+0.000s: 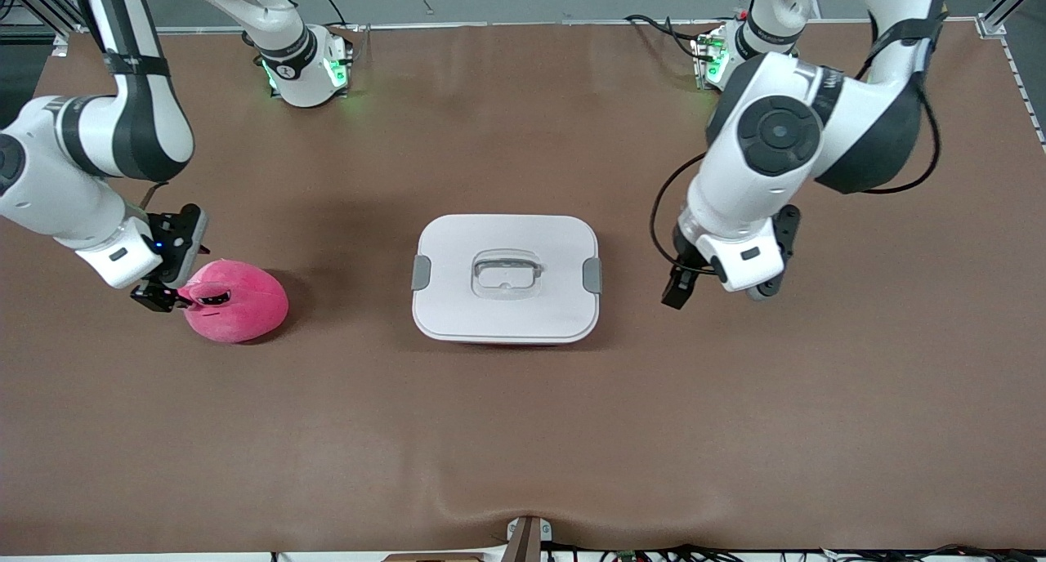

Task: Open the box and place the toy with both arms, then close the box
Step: 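Reach the right gripper to the pink plush while the left gripper reaches the lid, then grasp the plush with the right gripper while the left gripper grasps the handle, then lift the plush with the right gripper and hold it beside the box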

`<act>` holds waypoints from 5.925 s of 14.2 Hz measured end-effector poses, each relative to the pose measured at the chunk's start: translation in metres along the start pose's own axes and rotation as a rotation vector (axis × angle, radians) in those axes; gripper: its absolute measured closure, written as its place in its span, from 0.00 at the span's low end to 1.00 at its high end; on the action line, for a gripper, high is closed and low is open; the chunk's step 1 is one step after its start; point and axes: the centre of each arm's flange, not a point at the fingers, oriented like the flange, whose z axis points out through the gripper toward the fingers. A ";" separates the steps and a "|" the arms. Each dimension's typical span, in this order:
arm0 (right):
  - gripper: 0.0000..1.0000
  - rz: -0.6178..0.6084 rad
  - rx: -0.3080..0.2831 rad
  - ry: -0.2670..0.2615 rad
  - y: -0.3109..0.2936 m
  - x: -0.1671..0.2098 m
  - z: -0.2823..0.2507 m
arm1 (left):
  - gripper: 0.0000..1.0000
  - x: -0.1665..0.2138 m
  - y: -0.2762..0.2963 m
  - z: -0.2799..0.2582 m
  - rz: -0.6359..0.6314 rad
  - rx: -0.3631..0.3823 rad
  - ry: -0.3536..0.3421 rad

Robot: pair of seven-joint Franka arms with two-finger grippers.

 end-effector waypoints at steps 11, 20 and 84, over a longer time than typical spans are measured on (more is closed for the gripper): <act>0.19 -0.105 0.039 -0.015 0.002 -0.005 0.068 | 0.00 -0.105 0.004 0.038 -0.267 -0.081 -0.045; 0.88 -0.110 0.032 -0.017 0.004 -0.017 0.070 | 0.00 -0.187 -0.001 0.093 -0.407 -0.139 -0.079; 0.88 1.407 0.445 -0.058 0.016 0.119 -0.135 | 0.93 -0.254 -0.009 0.139 -0.380 -0.242 0.000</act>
